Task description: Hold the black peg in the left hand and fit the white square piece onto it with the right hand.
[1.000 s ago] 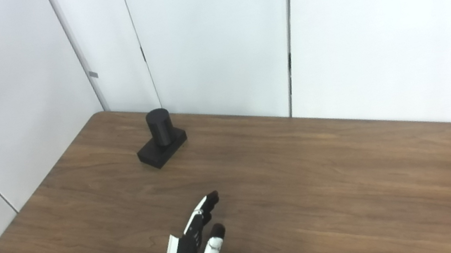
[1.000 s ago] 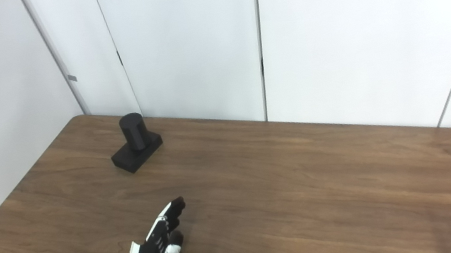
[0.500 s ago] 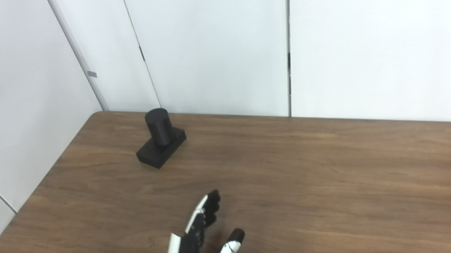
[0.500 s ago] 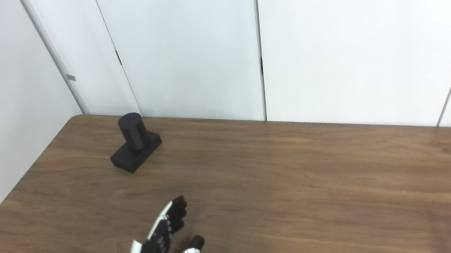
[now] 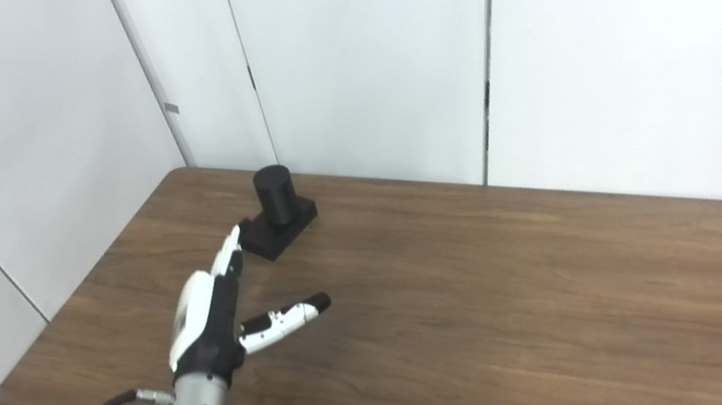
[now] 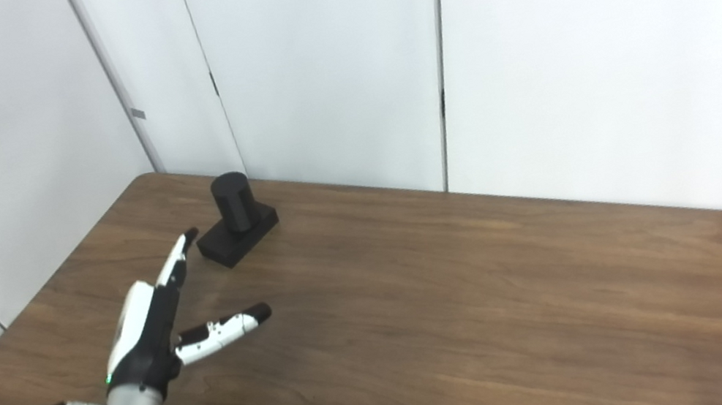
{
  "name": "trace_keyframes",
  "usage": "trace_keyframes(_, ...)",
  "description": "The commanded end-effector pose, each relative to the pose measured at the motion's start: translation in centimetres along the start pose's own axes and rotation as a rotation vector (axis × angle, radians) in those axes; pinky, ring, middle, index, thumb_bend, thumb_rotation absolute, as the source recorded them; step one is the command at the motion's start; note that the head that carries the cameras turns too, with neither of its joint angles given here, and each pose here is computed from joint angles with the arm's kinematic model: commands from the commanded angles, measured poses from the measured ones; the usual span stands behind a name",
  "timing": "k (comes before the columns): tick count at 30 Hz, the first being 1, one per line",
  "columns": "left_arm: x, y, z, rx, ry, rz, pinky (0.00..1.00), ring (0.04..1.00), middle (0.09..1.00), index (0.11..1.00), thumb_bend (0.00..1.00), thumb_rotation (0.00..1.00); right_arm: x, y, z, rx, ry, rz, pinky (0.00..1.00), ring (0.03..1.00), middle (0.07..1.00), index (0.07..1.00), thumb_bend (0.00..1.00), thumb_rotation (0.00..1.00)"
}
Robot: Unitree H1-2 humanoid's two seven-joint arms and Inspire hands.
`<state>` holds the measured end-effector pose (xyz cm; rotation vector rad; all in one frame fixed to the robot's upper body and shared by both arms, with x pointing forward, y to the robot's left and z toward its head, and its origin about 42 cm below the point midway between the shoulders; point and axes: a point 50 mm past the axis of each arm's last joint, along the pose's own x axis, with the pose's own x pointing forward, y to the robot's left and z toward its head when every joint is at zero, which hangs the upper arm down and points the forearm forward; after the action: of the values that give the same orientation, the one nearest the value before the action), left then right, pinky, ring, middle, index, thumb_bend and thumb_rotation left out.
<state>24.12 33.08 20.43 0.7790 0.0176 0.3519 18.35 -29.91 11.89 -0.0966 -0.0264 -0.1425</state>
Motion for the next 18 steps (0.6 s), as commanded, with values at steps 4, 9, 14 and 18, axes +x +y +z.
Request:
trace_keyframes(4, 3.2, 1.3, 0.1, 0.204, -0.017, 0.099, 0.94, 1.000, 1.000, 0.929, 0.94, 0.53, 0.3, 0.5, 0.4, 0.009, -0.031, 0.020, 0.82, 0.846, 0.841, 0.802, 0.73, 1.00)
trace_keyframes(9, 5.9, 1.0, -0.8, 0.298, 0.026, 0.106, 0.96, 1.000, 1.000, 0.916, 0.92, 0.57, 0.3, 0.5, 0.3, 0.002, -0.030, 0.026, 0.81, 0.851, 0.847, 0.808, 0.73, 1.00)
trace_keyframes(14, 8.9, 0.2, -2.1, 0.401, 0.058, 0.111, 1.00, 1.000, 0.990, 0.889, 0.90, 0.59, 0.3, 0.6, 0.1, 0.009, -0.025, 0.027, 0.80, 0.851, 0.848, 0.810, 0.76, 1.00)
trace_keyframes(18, 10.8, -0.1, -3.1, 0.428, 0.099, 0.104, 1.00, 1.000, 0.989, 0.893, 0.91, 0.61, 0.2, 0.8, 0.2, 0.018, -0.018, 0.025, 0.80, 0.855, 0.852, 0.814, 0.77, 0.99)
